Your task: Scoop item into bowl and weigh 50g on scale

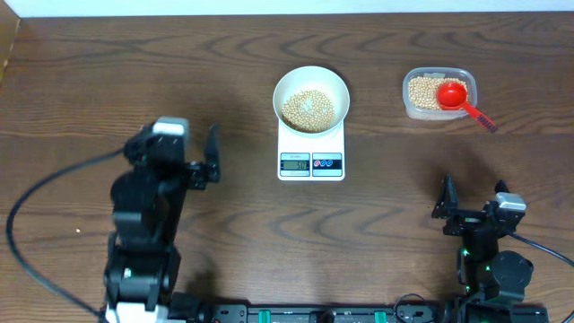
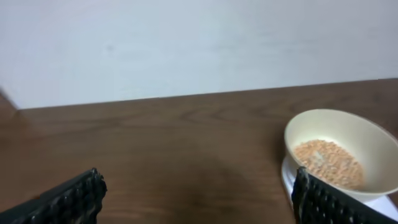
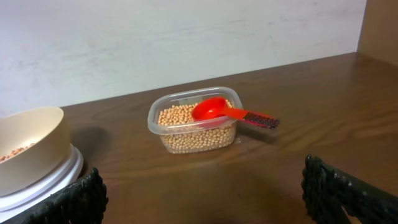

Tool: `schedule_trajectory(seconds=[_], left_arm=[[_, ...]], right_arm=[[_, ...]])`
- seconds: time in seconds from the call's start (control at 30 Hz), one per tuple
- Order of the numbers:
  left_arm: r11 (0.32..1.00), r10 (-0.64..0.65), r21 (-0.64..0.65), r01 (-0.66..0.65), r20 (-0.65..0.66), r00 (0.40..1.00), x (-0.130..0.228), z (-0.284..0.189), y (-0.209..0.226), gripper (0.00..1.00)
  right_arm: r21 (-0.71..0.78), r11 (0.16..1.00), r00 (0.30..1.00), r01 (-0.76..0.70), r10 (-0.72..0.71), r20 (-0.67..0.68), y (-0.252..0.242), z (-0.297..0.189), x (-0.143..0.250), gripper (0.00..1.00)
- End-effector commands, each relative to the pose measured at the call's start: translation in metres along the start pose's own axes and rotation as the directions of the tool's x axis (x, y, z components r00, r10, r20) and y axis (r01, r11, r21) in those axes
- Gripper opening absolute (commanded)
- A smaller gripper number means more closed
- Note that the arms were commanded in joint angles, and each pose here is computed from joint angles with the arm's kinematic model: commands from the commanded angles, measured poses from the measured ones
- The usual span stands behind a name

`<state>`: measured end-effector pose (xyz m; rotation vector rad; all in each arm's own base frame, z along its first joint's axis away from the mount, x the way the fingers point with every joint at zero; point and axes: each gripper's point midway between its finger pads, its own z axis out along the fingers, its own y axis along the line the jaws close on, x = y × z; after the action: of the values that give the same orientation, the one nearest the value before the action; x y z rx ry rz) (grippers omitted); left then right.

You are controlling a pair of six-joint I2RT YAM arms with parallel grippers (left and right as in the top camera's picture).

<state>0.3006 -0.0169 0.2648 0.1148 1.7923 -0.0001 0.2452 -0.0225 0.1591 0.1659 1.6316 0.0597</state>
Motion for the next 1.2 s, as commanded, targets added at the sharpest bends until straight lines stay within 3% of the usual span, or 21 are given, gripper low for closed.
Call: schedule_trajectory(seconds=[0.0,0.47,0.8,1.17], left_arm=[[0.997,-0.035,-0.072,0.037,0.039,0.999,0.019,-0.014,0.019,0.98],[0.977,-0.052,-0.194,0.085,0.168,0.984,0.089,-0.043,0.040,0.98],[0.980,-0.069,-0.178,0.085,0.092,0.993,0.136,-0.032,0.035,0.98],[0.982,-0.071,-0.168,0.082,0.074,0.995,0.140,-0.031,0.032,0.98]], right_arm=[[-0.005,1.000,1.000,-0.014,0.014,0.000,0.002,0.000,0.001,0.99],[-0.005,1.000,1.000,-0.015,0.015,0.000,0.002,0.000,0.001,0.99],[-0.005,1.000,1.000,-0.014,0.014,0.000,0.002,0.000,0.001,0.99],[-0.005,1.000,1.000,-0.014,0.014,0.000,0.002,0.000,0.001,0.99]])
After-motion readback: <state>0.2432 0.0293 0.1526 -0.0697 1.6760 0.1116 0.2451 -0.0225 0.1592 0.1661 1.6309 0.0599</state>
